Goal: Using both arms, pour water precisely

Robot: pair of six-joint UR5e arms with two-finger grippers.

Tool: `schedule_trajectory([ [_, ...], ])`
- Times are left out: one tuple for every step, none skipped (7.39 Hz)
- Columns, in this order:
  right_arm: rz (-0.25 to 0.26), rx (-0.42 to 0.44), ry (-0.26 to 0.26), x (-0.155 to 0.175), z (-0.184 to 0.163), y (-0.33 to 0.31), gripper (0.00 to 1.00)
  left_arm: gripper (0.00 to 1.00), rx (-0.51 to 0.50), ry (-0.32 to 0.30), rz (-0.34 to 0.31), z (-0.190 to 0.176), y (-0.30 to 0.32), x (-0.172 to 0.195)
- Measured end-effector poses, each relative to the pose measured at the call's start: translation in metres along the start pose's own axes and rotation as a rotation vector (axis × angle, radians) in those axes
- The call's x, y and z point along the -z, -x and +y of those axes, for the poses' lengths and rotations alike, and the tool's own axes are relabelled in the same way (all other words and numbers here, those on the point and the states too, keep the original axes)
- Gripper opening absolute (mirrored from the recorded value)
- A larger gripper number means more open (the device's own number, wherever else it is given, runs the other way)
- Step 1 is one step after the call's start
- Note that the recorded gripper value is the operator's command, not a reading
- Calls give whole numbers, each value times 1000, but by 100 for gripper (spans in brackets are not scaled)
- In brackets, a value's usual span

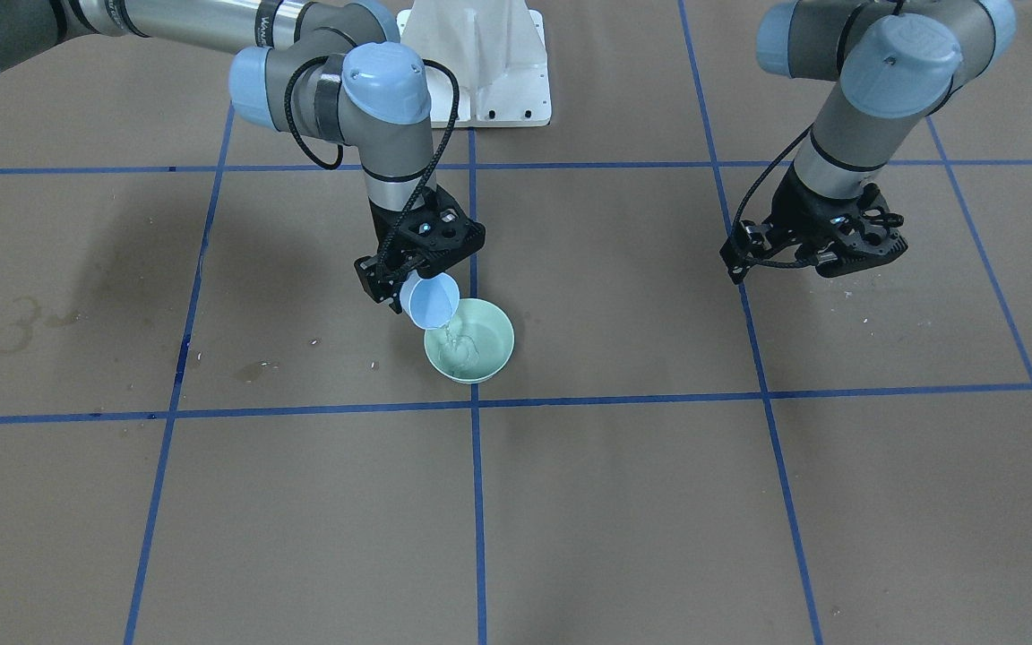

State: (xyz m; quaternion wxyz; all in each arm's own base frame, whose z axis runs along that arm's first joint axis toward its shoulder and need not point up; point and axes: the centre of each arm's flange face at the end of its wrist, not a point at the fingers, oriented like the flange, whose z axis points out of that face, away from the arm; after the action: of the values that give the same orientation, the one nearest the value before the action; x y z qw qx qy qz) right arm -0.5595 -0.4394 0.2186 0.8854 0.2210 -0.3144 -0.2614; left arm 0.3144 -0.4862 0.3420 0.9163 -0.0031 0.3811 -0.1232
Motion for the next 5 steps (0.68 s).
schedule_trajectory([
  [1,5,12,0,-1,1,0,100,1,0,0,0,0,0],
  [2,6,27,2,-2,3,0,100,1,1,-2,0,1,-1],
  [2,6,37,4,-4,5,0,100,2,1,-2,0,2,-1],
  [0,6,42,5,-6,7,0,100,2,1,-2,1,2,0],
  [0,6,47,4,-9,9,0,100,1,1,-1,1,2,0],
])
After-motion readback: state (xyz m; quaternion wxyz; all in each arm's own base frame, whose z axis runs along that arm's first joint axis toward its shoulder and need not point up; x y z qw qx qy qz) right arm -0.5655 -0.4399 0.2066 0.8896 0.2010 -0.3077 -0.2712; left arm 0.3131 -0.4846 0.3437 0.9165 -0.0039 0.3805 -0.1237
